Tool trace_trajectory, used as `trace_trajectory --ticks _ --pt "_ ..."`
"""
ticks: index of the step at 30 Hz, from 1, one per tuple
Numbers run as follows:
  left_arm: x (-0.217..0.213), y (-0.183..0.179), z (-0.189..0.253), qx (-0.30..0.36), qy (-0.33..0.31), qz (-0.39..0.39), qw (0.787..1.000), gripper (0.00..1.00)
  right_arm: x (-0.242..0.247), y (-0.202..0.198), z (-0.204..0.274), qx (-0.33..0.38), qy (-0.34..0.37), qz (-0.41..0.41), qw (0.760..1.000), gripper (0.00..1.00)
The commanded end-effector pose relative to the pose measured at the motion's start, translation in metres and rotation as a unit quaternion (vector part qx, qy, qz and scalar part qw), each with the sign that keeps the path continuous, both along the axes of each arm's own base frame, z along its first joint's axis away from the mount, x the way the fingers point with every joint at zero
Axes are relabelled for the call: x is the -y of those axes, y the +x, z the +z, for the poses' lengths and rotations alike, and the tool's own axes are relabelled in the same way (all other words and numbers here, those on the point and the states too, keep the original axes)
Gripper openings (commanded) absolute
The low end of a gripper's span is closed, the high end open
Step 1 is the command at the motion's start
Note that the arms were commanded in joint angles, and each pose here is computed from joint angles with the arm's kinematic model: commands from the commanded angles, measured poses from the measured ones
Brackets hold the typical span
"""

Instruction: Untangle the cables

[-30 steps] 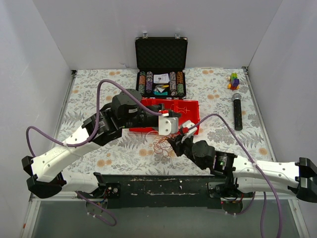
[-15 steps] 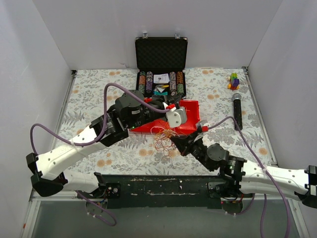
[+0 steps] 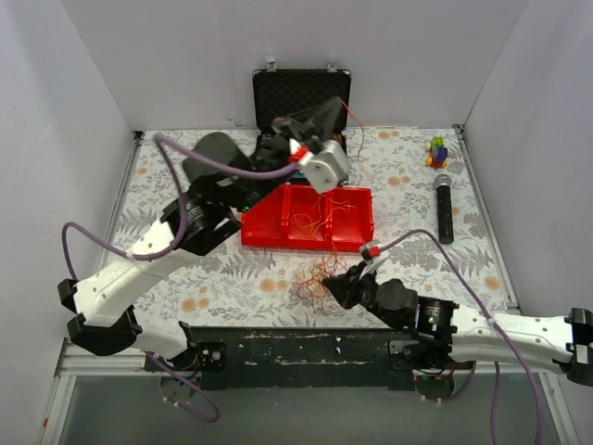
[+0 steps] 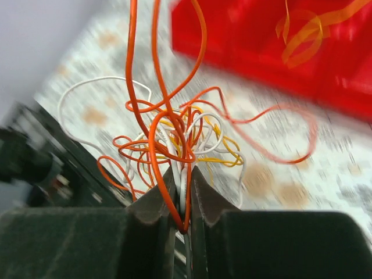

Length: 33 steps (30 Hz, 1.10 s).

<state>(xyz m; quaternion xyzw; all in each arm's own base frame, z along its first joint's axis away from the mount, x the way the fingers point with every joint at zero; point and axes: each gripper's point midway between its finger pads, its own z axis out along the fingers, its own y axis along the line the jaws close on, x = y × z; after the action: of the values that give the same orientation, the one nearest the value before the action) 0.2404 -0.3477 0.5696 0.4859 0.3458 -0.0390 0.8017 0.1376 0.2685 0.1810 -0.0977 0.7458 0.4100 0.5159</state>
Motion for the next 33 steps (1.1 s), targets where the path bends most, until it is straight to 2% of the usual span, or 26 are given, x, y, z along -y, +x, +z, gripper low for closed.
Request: trace_trajectory --ticks 1,8,11,12,14,16,19,22,26,30,33 --pt "-0.096 -0.044 0.117 0.101 -0.174 0.016 0.980 0.00 0.023 -0.016 -0.080 -0.045 -0.144 0.020 0.988 0.17" --pt "-0.100 -0.039 0.129 0.118 -0.181 0.041 0.976 0.00 0.022 -0.017 -0.079 -0.045 -0.153 0.023 0.987 0.21" --pt "-0.100 -0.039 0.132 0.175 -0.159 0.068 0.969 0.00 0.024 -0.019 -0.086 -0.056 -0.154 0.024 0.986 0.21" --pt "-0.099 -0.040 0.137 0.194 -0.158 0.074 0.965 0.00 0.025 -0.020 -0.088 -0.058 -0.155 0.024 0.986 0.23" --pt "-0.096 -0.040 0.150 0.231 -0.144 0.088 0.958 0.00 0.032 -0.024 -0.101 -0.069 -0.176 0.027 0.982 0.32" --pt "-0.102 -0.044 0.172 0.264 -0.155 0.103 0.946 0.00 0.036 -0.026 -0.108 -0.078 -0.183 0.025 0.980 0.35" --pt "-0.098 -0.042 0.187 0.267 -0.160 0.104 0.945 0.00 0.038 -0.028 -0.108 -0.079 -0.182 0.024 0.980 0.35" --pt "-0.087 -0.031 0.163 0.233 -0.131 0.103 0.958 0.00 0.036 -0.026 -0.101 -0.071 -0.172 0.023 0.982 0.32" --pt "-0.069 -0.013 0.093 0.201 -0.063 0.107 0.972 0.00 0.032 -0.026 -0.092 -0.063 -0.168 0.029 0.983 0.26" --pt "-0.065 0.002 0.038 0.166 -0.012 0.115 0.979 0.00 0.032 -0.028 -0.087 -0.062 -0.163 0.032 0.984 0.17" --pt "-0.074 0.029 0.009 0.140 0.009 0.138 0.980 0.00 0.034 -0.028 -0.085 -0.062 -0.157 0.029 0.985 0.13"
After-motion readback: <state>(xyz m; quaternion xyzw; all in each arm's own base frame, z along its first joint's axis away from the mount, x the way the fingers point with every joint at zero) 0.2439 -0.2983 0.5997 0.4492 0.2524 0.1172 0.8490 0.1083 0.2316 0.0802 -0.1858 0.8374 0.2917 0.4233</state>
